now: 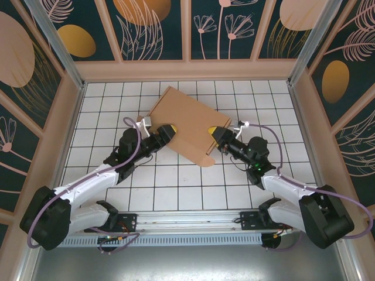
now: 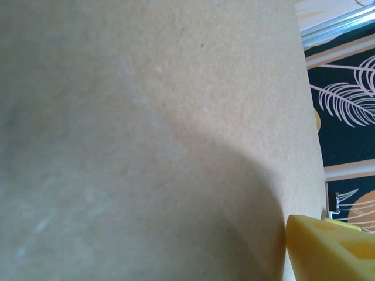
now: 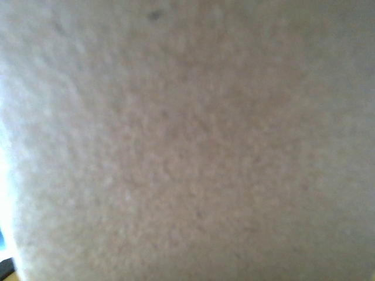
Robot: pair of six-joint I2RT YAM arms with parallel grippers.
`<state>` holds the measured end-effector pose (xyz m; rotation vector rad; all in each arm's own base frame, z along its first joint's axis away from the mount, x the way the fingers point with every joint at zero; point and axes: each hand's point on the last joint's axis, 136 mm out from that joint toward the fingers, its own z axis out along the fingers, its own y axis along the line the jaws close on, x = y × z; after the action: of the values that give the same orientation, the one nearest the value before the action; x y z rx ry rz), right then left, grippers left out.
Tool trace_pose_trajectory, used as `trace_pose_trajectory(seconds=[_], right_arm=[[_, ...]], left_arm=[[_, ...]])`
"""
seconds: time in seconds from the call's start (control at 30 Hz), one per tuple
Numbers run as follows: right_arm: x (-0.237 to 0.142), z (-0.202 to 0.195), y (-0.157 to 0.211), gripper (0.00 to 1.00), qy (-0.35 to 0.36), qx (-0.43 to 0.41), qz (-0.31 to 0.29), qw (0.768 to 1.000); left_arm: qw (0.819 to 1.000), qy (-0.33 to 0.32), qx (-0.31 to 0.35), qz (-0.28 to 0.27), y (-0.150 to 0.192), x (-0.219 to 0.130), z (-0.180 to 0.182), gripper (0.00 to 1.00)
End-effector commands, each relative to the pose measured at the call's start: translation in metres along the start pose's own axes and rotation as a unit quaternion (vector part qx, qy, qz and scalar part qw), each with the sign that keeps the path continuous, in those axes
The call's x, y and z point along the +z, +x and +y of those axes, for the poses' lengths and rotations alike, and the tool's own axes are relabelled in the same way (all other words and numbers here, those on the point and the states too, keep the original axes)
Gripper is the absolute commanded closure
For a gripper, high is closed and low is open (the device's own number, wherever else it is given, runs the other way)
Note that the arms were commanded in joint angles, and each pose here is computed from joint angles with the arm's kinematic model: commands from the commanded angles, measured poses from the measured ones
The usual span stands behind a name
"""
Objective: Fold the paper box
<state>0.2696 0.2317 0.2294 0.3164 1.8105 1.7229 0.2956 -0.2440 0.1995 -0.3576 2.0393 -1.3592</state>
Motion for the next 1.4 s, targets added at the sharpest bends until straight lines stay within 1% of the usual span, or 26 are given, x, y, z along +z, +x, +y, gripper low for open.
trace_pose_trajectory(seconds=[0.0,0.1,0.17,0.3,0.4,0.53,0.6,0.7,0.83,0.97,1.03,1.17,1.23,1.27,1.3,1.37], right_arm=[[-0.003,0.067,0.008,0.58,-0.101,-0.057,0.035,0.993],[-0.005,0.068,0.006,0.58,-0.102,-0.055,0.03,0.993],[-0.005,0.069,0.009,0.58,-0.108,-0.046,0.036,0.992],[-0.007,0.067,0.014,0.58,-0.141,0.009,0.048,0.989],[-0.005,0.062,0.017,0.58,-0.152,0.049,0.061,0.985],[-0.001,0.061,0.021,0.6,-0.16,0.07,0.074,0.982],[0.002,0.057,0.022,0.6,-0.148,0.067,0.077,0.984],[0.005,0.046,0.022,0.6,-0.116,0.061,0.075,0.988],[0.008,0.037,0.022,0.56,-0.095,0.061,0.074,0.991],[0.01,0.035,0.026,0.53,-0.092,0.066,0.081,0.99],[0.011,0.034,0.026,0.5,-0.09,0.061,0.083,0.991],[0.015,0.023,0.029,0.47,-0.053,0.028,0.084,0.995],[0.014,0.02,0.027,0.46,-0.043,0.013,0.073,0.996],[0.014,0.02,0.026,0.46,-0.042,0.009,0.07,0.997],[0.015,0.022,0.033,0.46,-0.046,0.01,0.08,0.996],[0.014,0.02,0.03,0.48,-0.042,0.015,0.074,0.996]], left_arm=[[0.998,-0.049,0.004,0.031,0.016,0.003,0.028,0.17],[0.999,-0.049,0.007,0.02,0.012,0.002,0.027,0.15],[1.0,-0.03,0.0,-0.001,0.006,-0.001,0.02,0.14],[0.998,0.03,-0.009,-0.06,-0.014,-0.01,-0.003,0.13],[0.992,0.087,-0.023,-0.084,-0.025,-0.014,-0.026,0.16],[0.988,0.122,-0.029,-0.095,-0.033,-0.016,-0.046,0.23],[0.987,0.124,-0.029,-0.094,-0.034,-0.016,-0.049,0.29],[0.988,0.112,-0.028,-0.101,-0.034,-0.021,-0.044,0.37],[0.988,0.102,-0.032,-0.113,-0.034,-0.027,-0.035,0.46],[0.989,0.104,-0.034,-0.104,-0.031,-0.025,-0.035,0.51],[0.988,0.105,-0.035,-0.104,-0.031,-0.025,-0.036,0.53],[0.987,0.106,-0.045,-0.112,-0.035,-0.027,-0.036,0.52],[0.987,0.104,-0.049,-0.111,-0.035,-0.025,-0.037,0.44],[0.987,0.102,-0.049,-0.11,-0.036,-0.024,-0.037,0.42],[0.988,0.101,-0.049,-0.109,-0.036,-0.024,-0.037,0.42],[0.988,0.094,-0.05,-0.108,-0.035,-0.023,-0.034,0.42]])
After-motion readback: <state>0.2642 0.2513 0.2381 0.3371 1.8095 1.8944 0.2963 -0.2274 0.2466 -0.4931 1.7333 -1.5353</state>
